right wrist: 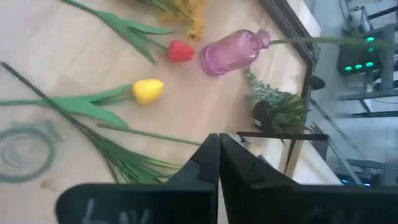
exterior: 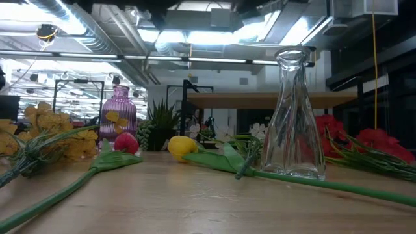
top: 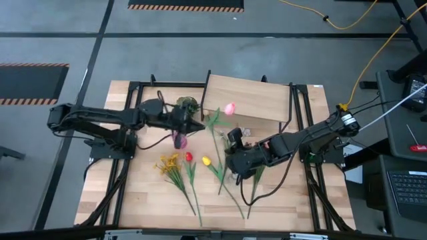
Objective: Pick and place flowers into a vace then onto a shelf
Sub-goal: Put the pink flower into the violet vase
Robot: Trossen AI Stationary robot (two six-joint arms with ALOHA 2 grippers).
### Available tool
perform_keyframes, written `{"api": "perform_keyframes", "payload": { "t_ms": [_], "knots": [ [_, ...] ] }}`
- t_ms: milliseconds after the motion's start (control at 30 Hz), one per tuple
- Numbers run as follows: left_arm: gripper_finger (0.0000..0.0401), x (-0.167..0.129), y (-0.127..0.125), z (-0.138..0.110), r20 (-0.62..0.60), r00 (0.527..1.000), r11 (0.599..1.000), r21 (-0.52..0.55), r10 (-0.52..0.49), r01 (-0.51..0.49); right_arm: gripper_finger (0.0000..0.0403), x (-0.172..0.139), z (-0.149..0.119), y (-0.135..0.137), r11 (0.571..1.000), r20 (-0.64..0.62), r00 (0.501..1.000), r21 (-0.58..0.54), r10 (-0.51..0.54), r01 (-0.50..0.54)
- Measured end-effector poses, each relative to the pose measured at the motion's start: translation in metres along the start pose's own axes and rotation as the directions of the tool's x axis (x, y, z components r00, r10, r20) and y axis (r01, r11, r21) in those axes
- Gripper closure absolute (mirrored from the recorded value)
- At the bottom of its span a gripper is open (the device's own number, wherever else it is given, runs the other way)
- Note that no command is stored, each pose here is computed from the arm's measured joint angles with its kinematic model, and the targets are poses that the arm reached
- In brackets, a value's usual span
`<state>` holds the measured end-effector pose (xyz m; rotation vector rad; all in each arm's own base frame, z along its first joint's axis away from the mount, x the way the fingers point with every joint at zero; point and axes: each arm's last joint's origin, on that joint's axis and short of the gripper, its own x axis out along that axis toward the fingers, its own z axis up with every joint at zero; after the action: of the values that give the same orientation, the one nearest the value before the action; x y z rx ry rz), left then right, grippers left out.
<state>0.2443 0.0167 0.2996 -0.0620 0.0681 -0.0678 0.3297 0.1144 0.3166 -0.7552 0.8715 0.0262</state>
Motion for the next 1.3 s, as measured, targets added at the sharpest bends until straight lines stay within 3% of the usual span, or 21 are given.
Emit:
{"api": "perform_keyframes", "payload": {
  "t_ms": [267,400,633,867,1033,1133,1300],
  "knots": [
    [0.0398,-0.023,-0.023,-0.007,0.042,0.999,0.997,0.067,0.034,-0.037,0.0401,0.026,-0.021,0.017,0.996,0.029,0.999,0.087,-0.025,0.023],
    [0.0398,-0.035,-0.030,-0.008,0.063,0.997,0.996,0.068,0.050,-0.054,0.0401,0.026,-0.041,0.021,0.984,0.096,0.989,0.152,-0.112,0.097],
    [0.0398,-0.050,-0.036,-0.016,0.080,0.989,0.986,0.105,0.124,-0.132,0.0402,0.000,-0.079,0.021,0.934,0.283,0.929,0.328,-0.241,0.142],
    [0.0398,-0.058,-0.036,-0.036,0.221,0.961,0.973,0.120,0.166,-0.196,0.0402,0.011,-0.124,0.044,0.887,0.389,0.857,0.437,-0.337,0.150],
    [0.0398,-0.061,-0.034,-0.049,0.245,0.948,0.965,0.114,0.204,-0.237,0.0402,0.020,-0.145,0.053,0.845,0.456,0.787,0.515,-0.416,0.148],
    [0.0398,-0.063,-0.031,-0.058,0.249,0.925,0.943,0.092,0.288,-0.319,0.0402,0.023,-0.155,0.059,0.841,0.483,0.770,0.526,-0.416,0.125],
    [0.0398,-0.066,-0.028,-0.063,0.277,0.911,0.938,0.077,0.304,-0.337,0.0402,0.026,-0.162,0.064,0.845,0.478,0.777,0.521,-0.409,0.124]
  ]
}}
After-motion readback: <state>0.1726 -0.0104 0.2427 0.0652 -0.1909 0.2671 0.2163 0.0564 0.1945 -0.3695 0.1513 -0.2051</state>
